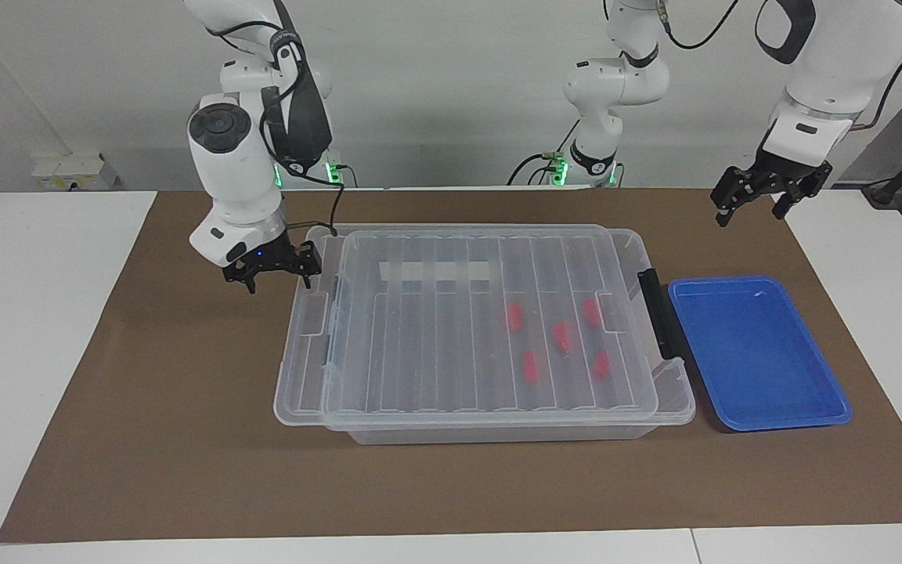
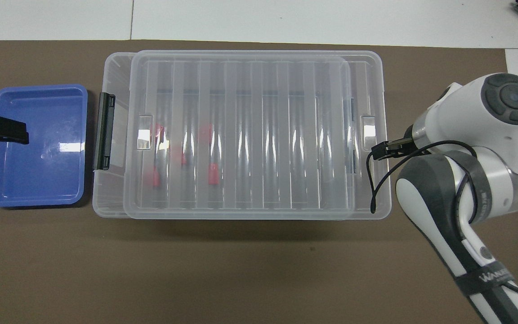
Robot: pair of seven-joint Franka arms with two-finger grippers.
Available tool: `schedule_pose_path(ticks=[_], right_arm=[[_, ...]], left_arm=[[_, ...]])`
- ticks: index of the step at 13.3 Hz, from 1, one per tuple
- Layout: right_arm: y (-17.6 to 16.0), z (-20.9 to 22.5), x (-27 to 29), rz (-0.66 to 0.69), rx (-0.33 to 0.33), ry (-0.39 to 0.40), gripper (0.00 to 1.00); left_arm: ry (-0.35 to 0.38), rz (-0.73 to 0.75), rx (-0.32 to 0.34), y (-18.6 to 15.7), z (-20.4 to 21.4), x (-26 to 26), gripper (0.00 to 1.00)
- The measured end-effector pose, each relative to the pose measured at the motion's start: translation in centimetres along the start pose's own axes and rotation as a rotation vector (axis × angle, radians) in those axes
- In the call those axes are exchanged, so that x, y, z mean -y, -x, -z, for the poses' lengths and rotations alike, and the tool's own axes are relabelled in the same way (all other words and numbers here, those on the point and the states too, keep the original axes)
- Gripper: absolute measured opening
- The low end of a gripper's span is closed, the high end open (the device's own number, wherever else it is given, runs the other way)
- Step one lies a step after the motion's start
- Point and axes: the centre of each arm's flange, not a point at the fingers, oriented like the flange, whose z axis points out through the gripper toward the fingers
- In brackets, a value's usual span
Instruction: Place red block in blue tray from box
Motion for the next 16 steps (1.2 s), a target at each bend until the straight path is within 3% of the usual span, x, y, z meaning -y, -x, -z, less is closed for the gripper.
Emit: schedule_pose_path(ticks=[8, 12, 16], right_arm=[[1.2, -0.9, -9.3, 0.151, 0.026, 0.002, 1.00], [2.0, -1.2, -12.8, 0.212, 0.031, -0.002, 1.00], [2.3, -1.3, -13.7, 0.221, 0.032, -0.003, 1.00]], left_arm=[[0.055, 0.196, -0.081, 0.8, -4.5, -11.6, 1.00], [0.076, 0.195, -0.072, 0.5, -10.5, -19.3, 1.00], [0.086, 0.183, -0.078, 0.7, -15.9, -20.8, 1.00]])
